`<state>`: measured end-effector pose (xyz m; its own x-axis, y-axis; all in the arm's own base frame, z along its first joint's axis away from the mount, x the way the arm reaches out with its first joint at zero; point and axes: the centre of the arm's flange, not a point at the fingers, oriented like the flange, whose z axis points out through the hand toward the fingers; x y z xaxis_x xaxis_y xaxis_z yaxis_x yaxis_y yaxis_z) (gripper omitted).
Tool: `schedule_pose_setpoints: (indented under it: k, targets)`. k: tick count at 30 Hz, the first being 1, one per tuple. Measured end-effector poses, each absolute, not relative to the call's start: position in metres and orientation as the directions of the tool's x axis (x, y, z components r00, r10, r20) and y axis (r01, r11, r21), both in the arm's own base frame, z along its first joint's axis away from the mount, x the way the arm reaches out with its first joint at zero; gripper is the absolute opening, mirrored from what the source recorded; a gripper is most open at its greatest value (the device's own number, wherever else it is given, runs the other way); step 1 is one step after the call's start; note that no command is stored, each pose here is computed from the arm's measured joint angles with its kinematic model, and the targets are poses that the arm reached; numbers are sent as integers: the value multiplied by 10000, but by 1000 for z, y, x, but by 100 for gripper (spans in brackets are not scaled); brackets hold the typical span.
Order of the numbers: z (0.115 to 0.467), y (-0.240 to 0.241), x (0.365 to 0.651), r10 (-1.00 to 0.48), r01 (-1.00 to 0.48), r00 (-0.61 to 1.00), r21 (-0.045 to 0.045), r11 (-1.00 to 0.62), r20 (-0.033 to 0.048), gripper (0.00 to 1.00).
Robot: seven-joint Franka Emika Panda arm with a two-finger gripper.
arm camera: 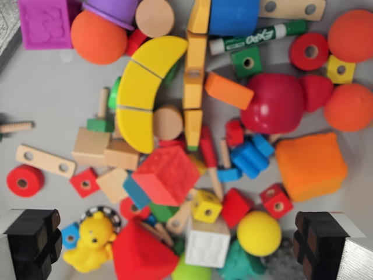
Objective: Pick an object from the bin
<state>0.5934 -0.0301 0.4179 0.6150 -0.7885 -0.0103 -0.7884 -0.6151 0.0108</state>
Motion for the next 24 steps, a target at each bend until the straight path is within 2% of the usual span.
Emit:
schedule_pose_setpoints:
  k: [24]
  targets:
    - [414, -31, 593, -7660, -7659, 6428, 126, -6429, -126, 100]
